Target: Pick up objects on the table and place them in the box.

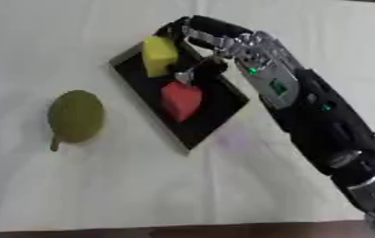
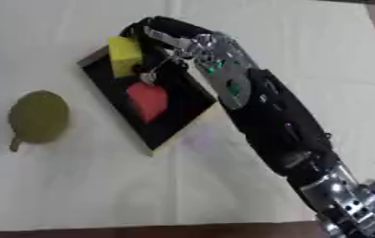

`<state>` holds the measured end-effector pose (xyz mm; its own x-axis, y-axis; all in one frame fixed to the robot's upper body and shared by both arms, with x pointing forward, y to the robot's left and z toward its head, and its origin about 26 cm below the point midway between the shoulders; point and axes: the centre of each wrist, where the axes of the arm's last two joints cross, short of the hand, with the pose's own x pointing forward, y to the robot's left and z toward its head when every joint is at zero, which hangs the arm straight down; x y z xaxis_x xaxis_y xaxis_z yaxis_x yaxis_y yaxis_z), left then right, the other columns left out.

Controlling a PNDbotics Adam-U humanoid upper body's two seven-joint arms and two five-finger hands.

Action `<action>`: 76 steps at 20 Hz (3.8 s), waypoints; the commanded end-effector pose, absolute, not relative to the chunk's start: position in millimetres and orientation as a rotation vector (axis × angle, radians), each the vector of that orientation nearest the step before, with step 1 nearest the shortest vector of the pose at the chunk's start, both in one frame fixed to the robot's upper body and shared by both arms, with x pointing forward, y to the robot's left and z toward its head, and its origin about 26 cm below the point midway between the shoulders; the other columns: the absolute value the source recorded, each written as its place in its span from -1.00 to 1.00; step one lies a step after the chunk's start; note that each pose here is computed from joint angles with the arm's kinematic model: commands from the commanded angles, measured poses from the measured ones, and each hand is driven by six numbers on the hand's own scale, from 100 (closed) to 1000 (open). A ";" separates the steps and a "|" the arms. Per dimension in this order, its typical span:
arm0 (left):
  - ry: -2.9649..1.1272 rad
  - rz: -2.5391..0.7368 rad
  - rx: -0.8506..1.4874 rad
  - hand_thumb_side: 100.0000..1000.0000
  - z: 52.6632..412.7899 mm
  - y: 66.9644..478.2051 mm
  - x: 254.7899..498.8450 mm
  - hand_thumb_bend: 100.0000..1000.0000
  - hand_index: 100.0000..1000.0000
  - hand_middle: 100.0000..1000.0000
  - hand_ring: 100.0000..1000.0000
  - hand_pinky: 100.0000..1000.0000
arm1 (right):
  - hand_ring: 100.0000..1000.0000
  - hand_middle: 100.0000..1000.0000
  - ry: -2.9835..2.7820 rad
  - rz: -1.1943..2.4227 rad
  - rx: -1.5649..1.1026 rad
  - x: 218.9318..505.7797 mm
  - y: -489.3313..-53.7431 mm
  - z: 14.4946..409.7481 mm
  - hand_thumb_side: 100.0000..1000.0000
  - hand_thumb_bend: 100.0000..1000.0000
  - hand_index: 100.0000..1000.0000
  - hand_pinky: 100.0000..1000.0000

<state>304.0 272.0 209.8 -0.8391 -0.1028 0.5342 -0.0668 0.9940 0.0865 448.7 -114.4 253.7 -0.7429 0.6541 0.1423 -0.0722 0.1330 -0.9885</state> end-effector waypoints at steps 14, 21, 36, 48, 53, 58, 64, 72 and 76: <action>-2.574 -0.113 0.122 0.02 215.2 273.4 300.8 -1.00 0.56 0.50 0.39 0.40 | 0.84 0.56 -1.888 1.707 -0.515 436.4 -112.3 274.6 -1.00 -1.00 0.78 1.00; -2.572 -0.113 0.119 0.01 215.1 273.1 300.8 -1.00 0.56 0.50 0.39 0.40 | 0.90 0.62 -1.880 1.793 -0.531 434.4 -112.0 277.2 -1.00 -0.94 0.81 1.00; -2.565 -0.112 0.117 -0.02 214.2 273.4 300.6 -1.00 0.56 0.50 0.40 0.40 | 1.00 0.83 -1.863 1.714 -0.573 435.3 -110.9 274.0 -0.48 -0.94 0.91 1.00; -2.551 -0.111 0.122 -0.01 213.1 273.9 300.3 -1.00 0.57 0.51 0.40 0.40 | 1.00 1.00 -1.868 1.755 -0.491 444.7 -116.3 260.8 -0.82 -1.00 1.00 1.00; -2.549 -0.115 0.122 -0.01 213.2 273.8 300.4 -1.00 0.57 0.51 0.40 0.40 | 1.00 1.00 -1.861 1.741 -0.490 445.5 -116.0 260.0 -0.67 -1.00 1.00 1.00; -2.547 -0.114 0.126 0.00 213.0 274.3 300.3 -1.00 0.57 0.51 0.40 0.40 | 1.00 1.00 -1.913 1.664 -0.456 440.1 -121.2 270.4 -0.91 -1.00 1.00 1.00; -2.544 -0.108 0.135 0.01 212.6 275.5 300.0 -1.00 0.57 0.51 0.40 0.40 | 1.00 0.99 -2.057 1.558 -0.426 416.4 -144.0 313.1 -0.54 -1.00 1.00 1.00; -2.539 -0.105 0.141 0.01 211.7 276.2 299.6 -1.00 0.57 0.51 0.40 0.40 | 0.97 0.74 -2.201 1.416 -0.263 392.8 -165.0 351.6 -0.23 -1.00 0.82 1.00; -2.541 -0.111 0.146 0.00 212.5 276.7 299.6 -1.00 0.57 0.51 0.41 0.40 | 0.97 0.71 -2.263 1.371 -0.222 381.5 -183.5 363.9 -0.27 -1.00 0.80 1.00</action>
